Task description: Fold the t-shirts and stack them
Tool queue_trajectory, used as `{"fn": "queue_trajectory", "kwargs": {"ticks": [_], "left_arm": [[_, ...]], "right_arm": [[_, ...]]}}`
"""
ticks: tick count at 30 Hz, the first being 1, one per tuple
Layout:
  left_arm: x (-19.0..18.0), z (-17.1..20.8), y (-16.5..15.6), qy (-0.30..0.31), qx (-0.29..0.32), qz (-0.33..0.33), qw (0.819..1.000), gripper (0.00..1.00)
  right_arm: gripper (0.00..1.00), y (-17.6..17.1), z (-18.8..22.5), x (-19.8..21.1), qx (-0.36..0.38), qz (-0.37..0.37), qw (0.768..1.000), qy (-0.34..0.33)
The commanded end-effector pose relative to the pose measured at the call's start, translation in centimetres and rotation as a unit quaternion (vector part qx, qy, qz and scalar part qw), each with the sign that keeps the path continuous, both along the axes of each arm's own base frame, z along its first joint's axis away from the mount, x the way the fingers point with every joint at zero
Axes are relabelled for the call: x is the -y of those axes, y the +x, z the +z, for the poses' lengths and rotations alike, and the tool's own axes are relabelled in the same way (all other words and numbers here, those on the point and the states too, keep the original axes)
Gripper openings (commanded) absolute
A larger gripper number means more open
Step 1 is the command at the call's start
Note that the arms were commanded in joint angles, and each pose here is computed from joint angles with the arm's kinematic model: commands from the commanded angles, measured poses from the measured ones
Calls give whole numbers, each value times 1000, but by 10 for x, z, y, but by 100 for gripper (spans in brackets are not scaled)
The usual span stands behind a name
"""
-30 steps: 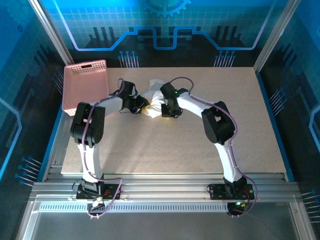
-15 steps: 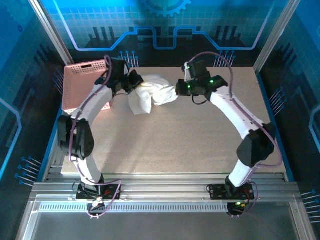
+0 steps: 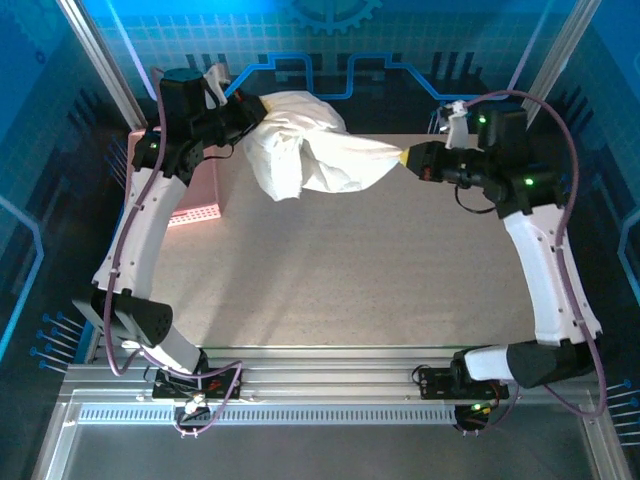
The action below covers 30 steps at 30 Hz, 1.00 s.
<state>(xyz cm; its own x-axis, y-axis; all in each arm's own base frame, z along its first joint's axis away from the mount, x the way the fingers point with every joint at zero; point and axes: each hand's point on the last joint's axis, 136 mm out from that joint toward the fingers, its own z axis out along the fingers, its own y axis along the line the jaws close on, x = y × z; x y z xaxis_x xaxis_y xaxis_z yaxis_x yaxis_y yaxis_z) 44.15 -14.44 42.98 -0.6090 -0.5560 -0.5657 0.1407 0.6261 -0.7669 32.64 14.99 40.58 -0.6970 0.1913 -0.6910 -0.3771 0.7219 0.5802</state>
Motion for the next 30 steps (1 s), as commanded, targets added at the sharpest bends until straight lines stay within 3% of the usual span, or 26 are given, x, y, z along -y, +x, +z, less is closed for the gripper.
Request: {"fn": "queue_trajectory", "kwargs": {"ticks": [1, 5, 7, 9, 11, 16, 18, 21, 23, 26, 30], "left_arm": [[-10, -28, -12, -3, -50, 1, 999, 3], [-42, -102, 1, -51, -135, 59, 988, 7], [-47, -141, 10, -48, -181, 67, 980, 17], [-48, -177, 19, -48, -216, 73, 972, 36], [-55, -209, 25, -41, -247, 95, 963, 41], [-73, -227, 14, 14, -270, 141, 952, 57], [-56, -217, 4, 23, -263, 111, 958, 62], [20, -206, -33, 28, -260, -20, 965, 71], [72, -211, -76, 21, -290, -122, 949, 73], [121, -219, -135, 31, -307, -209, 928, 74], [150, -270, -198, 83, -380, -268, 882, 67]], "right_arm": [[0, -38, 0, 1, -27, 50, 998, 9], [0, -28, -26, 49, -87, -31, 995, 43], [0, -21, -41, 58, -117, -43, 990, 66], [0, -14, -59, 57, -143, -40, 987, 65], [0, -6, -81, 57, -175, -45, 981, 62], [0, 14, -102, 63, -200, -68, 976, 60], [0, 18, -111, 64, -214, -72, 973, 54], [0, 19, -125, 68, -229, -82, 969, 40], [0, 19, -134, 73, -239, -89, 966, 36], [0, 18, -145, 76, -251, -95, 963, 29], [0, 14, -151, 79, -257, -97, 961, 24]]}}
